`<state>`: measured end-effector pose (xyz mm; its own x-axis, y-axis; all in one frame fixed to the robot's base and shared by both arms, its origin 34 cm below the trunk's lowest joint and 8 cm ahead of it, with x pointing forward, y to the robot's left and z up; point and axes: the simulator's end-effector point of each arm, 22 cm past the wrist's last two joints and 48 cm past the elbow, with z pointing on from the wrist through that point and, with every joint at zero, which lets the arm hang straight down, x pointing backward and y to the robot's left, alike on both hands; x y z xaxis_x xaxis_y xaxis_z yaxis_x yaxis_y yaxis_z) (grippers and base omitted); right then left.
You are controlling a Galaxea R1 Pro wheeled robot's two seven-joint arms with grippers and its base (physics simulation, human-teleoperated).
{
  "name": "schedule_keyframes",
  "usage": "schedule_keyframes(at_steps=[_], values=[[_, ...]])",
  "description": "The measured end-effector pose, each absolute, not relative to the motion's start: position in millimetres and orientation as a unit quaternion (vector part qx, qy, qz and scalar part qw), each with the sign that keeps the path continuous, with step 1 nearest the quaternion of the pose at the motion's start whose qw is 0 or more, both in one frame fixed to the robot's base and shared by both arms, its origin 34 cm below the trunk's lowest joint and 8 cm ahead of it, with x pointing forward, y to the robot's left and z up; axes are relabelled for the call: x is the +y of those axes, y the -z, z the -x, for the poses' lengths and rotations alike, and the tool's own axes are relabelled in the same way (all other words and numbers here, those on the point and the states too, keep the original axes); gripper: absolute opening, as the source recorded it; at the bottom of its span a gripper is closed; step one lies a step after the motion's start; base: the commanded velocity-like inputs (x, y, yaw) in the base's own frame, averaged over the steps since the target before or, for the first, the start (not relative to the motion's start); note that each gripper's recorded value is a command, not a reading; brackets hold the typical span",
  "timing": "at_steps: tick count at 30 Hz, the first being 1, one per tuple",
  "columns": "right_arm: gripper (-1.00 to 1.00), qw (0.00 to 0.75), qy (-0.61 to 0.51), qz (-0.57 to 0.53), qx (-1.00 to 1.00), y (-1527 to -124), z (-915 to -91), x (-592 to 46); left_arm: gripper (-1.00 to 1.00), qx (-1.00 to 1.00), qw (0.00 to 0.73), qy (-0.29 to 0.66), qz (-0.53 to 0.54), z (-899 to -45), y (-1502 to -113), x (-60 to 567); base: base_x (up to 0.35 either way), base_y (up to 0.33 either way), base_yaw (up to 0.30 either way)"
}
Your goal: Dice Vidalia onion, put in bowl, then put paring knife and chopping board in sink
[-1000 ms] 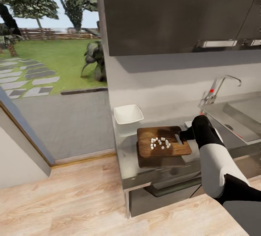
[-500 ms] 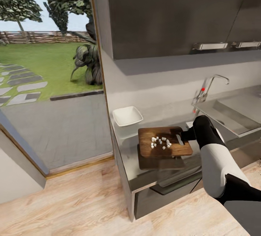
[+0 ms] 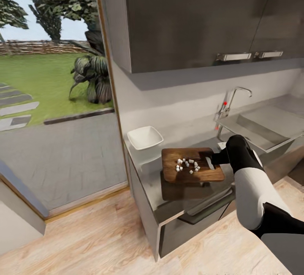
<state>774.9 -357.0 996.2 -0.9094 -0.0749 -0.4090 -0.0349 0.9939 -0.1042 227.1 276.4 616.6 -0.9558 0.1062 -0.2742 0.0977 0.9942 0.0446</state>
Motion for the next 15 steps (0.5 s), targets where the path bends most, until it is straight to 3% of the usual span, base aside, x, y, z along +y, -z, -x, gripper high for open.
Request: schedule_keyframes(at_steps=[15], values=[[-1.00, 0.219, 0.046, 0.026, 0.974, -1008.2, -774.3, -357.3, 1.00, 0.987, 0.149, -0.015, -0.051, -234.2, -618.9, 276.1, 0.024, 0.263, -0.196]])
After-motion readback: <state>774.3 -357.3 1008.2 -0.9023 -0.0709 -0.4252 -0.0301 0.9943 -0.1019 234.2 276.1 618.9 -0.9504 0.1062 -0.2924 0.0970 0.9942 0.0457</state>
